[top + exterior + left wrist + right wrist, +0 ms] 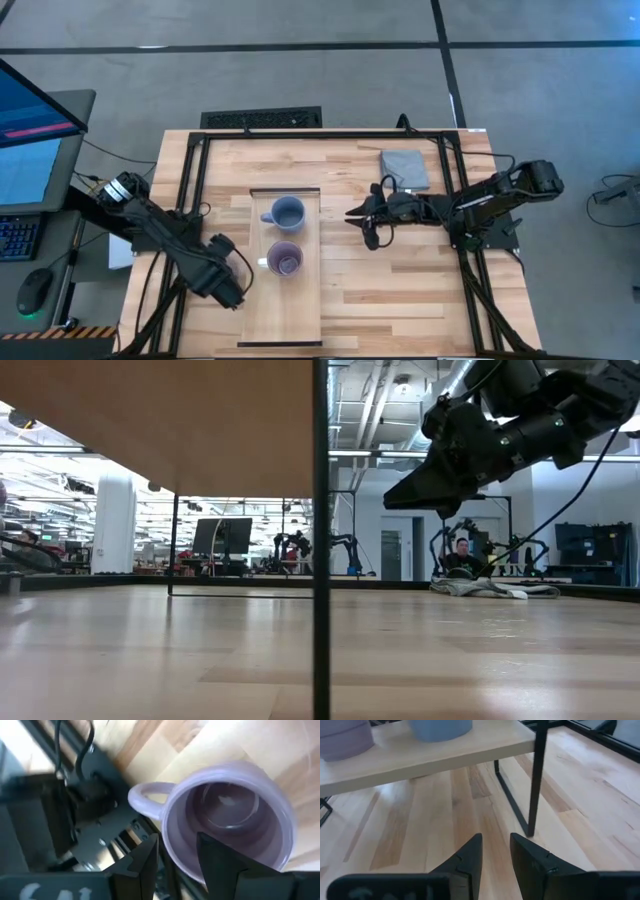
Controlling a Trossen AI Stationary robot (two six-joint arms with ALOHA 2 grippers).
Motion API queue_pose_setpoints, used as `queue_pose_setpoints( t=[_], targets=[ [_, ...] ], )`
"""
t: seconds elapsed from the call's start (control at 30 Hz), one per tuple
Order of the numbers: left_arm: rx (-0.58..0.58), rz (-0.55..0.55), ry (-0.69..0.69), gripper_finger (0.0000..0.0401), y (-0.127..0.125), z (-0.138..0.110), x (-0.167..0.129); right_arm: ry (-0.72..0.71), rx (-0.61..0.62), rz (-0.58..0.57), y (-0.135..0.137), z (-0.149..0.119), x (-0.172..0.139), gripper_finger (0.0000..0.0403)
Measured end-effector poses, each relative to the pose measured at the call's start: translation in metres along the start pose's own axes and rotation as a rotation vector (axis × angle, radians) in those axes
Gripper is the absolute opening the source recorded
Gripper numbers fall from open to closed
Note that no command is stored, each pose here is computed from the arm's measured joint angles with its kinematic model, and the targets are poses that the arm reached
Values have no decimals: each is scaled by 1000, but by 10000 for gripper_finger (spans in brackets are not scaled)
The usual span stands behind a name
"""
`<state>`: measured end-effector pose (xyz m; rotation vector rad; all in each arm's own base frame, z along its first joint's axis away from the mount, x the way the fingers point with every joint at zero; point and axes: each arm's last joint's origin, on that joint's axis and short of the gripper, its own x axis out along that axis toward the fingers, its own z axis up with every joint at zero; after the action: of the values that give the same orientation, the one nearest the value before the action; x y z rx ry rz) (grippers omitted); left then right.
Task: Stack small to large cups/mugs on shelf
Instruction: Put the purple mug on the shelf
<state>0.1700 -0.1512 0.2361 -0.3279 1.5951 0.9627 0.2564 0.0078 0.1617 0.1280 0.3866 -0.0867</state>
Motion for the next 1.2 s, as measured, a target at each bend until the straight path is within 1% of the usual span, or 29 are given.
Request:
queue_pose_setpoints(
  t=[0.17,0.4,0.53,0.67,0.8,0.93,1.03,1.13,1.2],
  targets=[
    [196,0,-13,126,0,-6,0,-18,10,-17,-5,2,0,123],
    [382,3,-42,126,1,-22,0,-44,19,-31,-10,5,1,123],
    [452,1,-67,126,2,-32,-2,-57,22,-33,-11,7,1,123],
    [524,-42,-158,126,4,-43,-13,-57,29,-32,-10,7,1,123],
    [554,-115,-268,126,12,-49,-28,-61,99,-29,-10,7,1,123],
    [601,-165,-317,126,25,-57,-35,-65,147,-25,-10,7,1,123],
    [680,-175,-336,126,30,-63,-37,-63,158,-15,-7,7,0,123],
    [787,-167,-355,126,33,-73,-36,-60,154,1,-3,6,0,123],
    [833,-173,-358,126,34,-79,-35,-59,177,11,0,6,0,123]
  ],
)
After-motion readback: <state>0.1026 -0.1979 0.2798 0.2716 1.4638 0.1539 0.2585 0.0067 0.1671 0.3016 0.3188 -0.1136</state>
